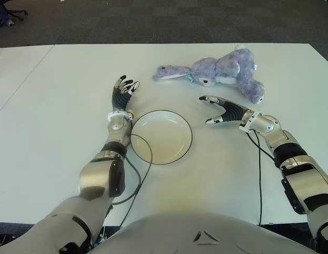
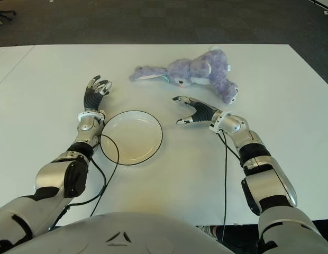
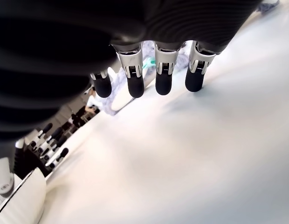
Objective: Put the doll into the plate.
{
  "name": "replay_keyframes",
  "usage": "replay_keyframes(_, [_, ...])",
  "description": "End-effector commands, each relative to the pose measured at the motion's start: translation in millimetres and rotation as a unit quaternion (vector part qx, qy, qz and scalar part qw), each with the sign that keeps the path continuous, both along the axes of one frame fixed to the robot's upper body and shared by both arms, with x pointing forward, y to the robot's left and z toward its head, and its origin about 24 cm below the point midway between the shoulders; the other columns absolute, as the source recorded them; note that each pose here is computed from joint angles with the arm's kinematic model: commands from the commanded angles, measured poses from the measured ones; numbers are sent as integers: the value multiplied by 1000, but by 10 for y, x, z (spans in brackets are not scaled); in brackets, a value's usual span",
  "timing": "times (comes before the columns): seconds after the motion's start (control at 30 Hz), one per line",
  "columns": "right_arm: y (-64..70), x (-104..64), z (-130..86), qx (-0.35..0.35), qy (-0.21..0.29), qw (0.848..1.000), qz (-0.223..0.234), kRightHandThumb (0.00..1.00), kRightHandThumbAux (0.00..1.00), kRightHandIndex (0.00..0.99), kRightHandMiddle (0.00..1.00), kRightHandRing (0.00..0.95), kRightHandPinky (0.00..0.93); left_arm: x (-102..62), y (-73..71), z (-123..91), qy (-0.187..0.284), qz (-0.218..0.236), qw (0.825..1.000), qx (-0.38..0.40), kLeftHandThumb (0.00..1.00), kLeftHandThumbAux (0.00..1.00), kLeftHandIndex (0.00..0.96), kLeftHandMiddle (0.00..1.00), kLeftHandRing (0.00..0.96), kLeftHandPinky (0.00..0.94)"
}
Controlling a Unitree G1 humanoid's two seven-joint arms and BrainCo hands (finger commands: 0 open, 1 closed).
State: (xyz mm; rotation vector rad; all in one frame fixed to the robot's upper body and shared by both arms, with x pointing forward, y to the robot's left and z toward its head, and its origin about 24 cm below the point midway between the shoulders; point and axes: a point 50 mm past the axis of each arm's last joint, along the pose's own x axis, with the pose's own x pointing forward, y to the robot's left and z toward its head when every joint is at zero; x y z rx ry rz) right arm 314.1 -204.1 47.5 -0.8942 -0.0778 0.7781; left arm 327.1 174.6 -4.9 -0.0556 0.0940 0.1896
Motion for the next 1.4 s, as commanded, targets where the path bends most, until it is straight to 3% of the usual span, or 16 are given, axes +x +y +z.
replay_keyframes(0.03, [114,-317,-471,-29,124,991,36,69,488,0,0,0,0,-809,-119,-909,214,3,976,-39,0,601,155,273,297,299])
replay_keyframes(0.27, [153,-291,-420,-32,102,994,37,60,473,0,0,0,50,-805,-118,-913,221,4,975,-32,0,597,159,280,305,313])
replay_keyframes(0.3, [163,-277,-401,-33,93,994,36,56,481,0,0,16,156,-803,-115,-913,221,4,975,-32,0,596,158,283,306,304])
replay_keyframes(0.33, [172,-267,-390,-33,88,995,36,55,482,0,0,21,184,-802,-111,-912,222,4,975,-32,0,596,158,283,306,302])
replay_keyframes(0.4, [206,-206,-310,-27,59,997,36,58,490,0,0,28,177,-803,-109,-911,220,4,975,-33,0,598,160,286,306,297])
replay_keyframes(0.5, [239,-36,-51,11,-38,999,21,56,503,0,0,4,122,-802,-102,-908,218,3,975,-32,0,602,161,289,307,293])
replay_keyframes(0.63, [206,117,280,56,-141,988,-1,55,515,0,0,0,57,-809,-103,-913,220,3,975,-32,0,603,158,289,306,290])
replay_keyframes(0.73, [191,194,561,94,-216,972,-7,60,526,0,0,0,54,-814,-104,-918,220,5,975,-37,0,615,158,289,312,310])
replay_keyframes(0.97, [286,218,897,162,-321,933,1,109,562,0,0,0,22,-805,-111,-915,221,5,974,-41,0,624,158,289,310,307])
replay_keyframes(1.4, [300,226,914,184,-363,914,-13,120,589,0,0,0,53,-785,-131,-898,216,2,976,-39,0,611,158,285,301,287])
